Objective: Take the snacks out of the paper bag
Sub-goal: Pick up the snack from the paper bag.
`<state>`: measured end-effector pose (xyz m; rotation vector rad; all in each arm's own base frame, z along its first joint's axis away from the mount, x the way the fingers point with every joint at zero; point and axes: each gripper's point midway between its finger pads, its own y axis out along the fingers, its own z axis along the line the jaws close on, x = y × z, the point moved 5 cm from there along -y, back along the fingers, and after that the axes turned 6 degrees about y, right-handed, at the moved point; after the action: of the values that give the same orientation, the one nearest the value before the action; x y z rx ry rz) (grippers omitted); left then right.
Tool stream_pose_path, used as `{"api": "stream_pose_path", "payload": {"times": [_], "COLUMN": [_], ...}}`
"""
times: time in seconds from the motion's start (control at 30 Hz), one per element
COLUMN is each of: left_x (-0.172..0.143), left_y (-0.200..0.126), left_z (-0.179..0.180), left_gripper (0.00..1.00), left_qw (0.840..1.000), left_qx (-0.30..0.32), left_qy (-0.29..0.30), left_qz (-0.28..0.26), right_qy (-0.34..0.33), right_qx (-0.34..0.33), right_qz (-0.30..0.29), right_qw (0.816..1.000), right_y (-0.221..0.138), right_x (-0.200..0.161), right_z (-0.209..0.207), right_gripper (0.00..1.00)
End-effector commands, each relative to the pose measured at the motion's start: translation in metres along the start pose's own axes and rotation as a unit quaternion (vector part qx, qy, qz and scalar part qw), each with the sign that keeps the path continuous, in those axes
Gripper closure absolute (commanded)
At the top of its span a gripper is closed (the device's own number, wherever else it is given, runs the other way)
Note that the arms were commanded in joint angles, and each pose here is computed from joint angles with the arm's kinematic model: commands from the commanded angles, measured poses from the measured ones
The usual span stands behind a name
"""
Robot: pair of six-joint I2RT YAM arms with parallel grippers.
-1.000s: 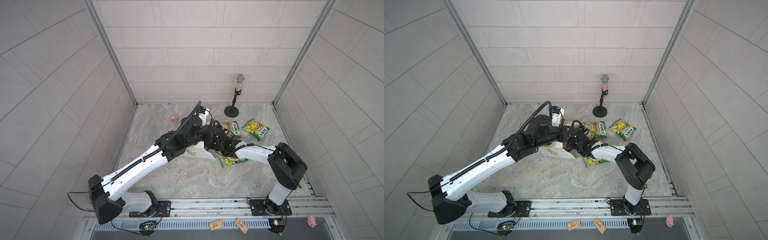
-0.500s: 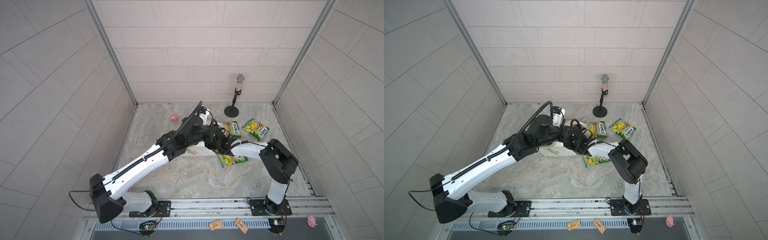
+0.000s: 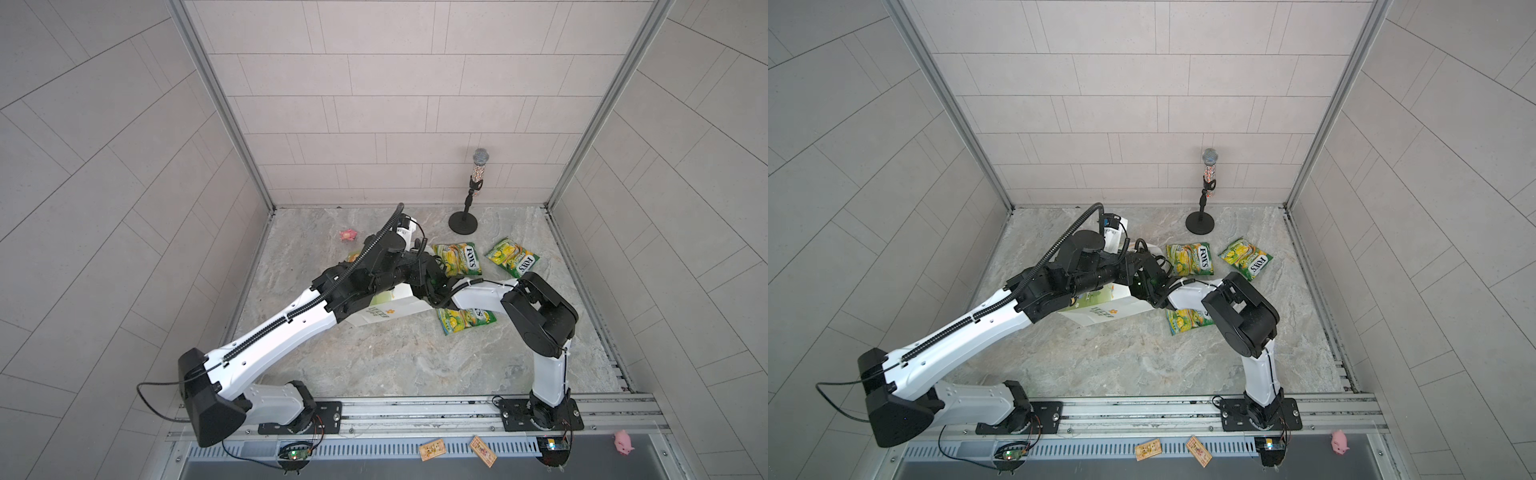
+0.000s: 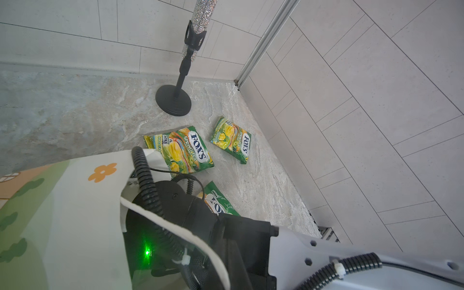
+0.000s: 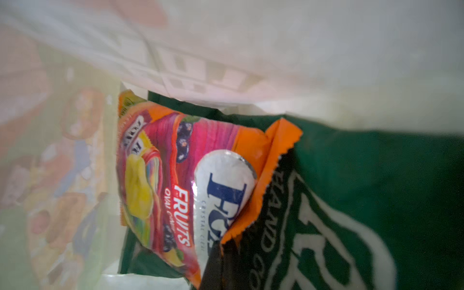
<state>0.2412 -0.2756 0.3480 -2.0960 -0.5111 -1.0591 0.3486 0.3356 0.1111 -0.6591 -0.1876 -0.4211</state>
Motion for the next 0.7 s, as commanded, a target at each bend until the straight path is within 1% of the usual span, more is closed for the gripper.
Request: {"api": "stream_pose_path", "payload": {"times": [0.0,0.17,0.27,0.43,0.53,0.67], "left_x": [0.016,0.014,0.012,0.010,0.010,0.008], "left_y": [-0.024,-0.034,-0.037,-0.039,-0.041,-0.040], "left_z": [-0.001,0.017,0.026,0.033,0.033,0.033], "left_gripper": [1.00,1.00,1.00,1.00,1.00,1.00], "left_qw": [0.999,0.996,0.993,0.990,0.990,0.990], "left_qx": [0.010,0.072,0.100,0.125,0.125,0.126], "left_qy": [0.010,0.010,0.011,0.010,0.010,0.013], "left_qz": [-0.041,-0.053,-0.056,-0.057,-0.059,-0.055], "right_qy": [-0.025,-0.049,-0.059,-0.064,-0.061,-0.076], "right_qx": [0.032,0.055,0.081,0.110,0.116,0.131], "right_qz": [0.003,0.004,0.009,0.010,0.002,-0.015], "right_qw": [0.999,0.997,0.995,0.992,0.991,0.988], "right_y": [-0.011,-0.036,-0.053,-0.078,-0.093,-0.115], "right_x": [0.004,0.008,0.009,0.010,0.013,0.019], "right_z": [0.021,0.038,0.049,0.056,0.055,0.061], "right_gripper": [1.00,1.00,1.00,1.00,1.00,1.00]}}
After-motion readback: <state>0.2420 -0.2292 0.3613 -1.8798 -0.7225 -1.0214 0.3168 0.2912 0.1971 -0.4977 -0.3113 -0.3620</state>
